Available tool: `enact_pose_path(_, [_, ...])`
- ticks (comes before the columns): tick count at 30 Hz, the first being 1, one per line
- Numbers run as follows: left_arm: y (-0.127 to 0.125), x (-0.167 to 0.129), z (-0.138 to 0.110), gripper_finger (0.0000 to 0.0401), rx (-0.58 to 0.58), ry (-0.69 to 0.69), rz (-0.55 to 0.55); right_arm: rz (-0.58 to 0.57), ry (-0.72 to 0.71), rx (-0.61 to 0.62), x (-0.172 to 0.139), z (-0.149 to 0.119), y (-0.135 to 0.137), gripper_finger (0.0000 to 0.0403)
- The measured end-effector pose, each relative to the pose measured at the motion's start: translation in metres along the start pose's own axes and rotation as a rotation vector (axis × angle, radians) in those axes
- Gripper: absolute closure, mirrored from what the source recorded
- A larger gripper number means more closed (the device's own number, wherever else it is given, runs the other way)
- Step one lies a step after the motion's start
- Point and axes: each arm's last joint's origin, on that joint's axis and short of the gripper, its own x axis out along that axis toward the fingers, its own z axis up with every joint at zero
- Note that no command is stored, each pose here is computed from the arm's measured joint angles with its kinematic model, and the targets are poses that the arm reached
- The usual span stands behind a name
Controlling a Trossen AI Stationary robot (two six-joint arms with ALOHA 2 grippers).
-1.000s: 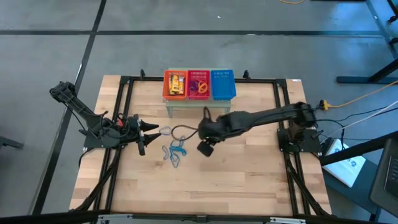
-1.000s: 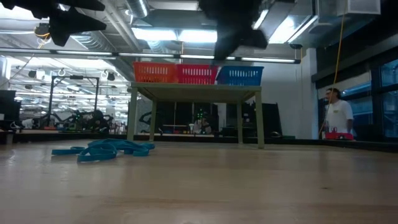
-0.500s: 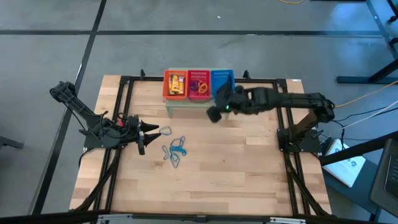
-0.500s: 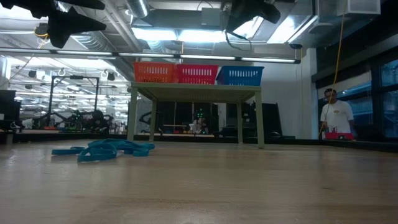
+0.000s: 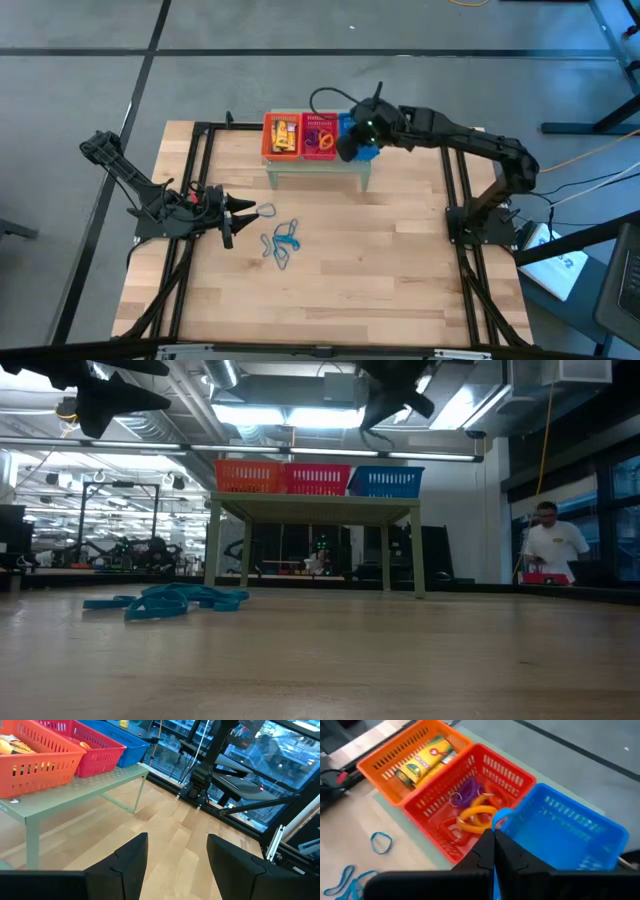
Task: Pick & Place Office Desk Supplies
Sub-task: Put the blue rubber band into the blue bin on the shelf
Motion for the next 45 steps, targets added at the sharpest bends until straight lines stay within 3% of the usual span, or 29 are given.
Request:
enact_pose_path(14, [-0.001, 0.000, 0.000, 0.0201, -0.001, 0.016, -0.023, -0.037, 0.085, -0.033, 0.040, -0.003, -0.006, 0.0403])
enact_pose_path(20, [-0.001, 0.000, -0.001, 0.0201, -0.001, 0.019, -0.027, -0.124, 0.088, -0.023, 0.046, -0.003, -0.015, 0.0397])
enact_pose_path(38, [-0.001, 0.000, -0.001, 0.0201, -0.019, 0.031, -0.042, -0.148, 0.106, 0.053, 0.048, -0.002, -0.023, 0.0245])
enact_pose_path(45, [-0.003, 0.001, 0.004, 0.0201, -0.041, 0.016, -0.053, -0.040, 0.040, 0.090, 0.040, 0.001, -0.005, 0.0225])
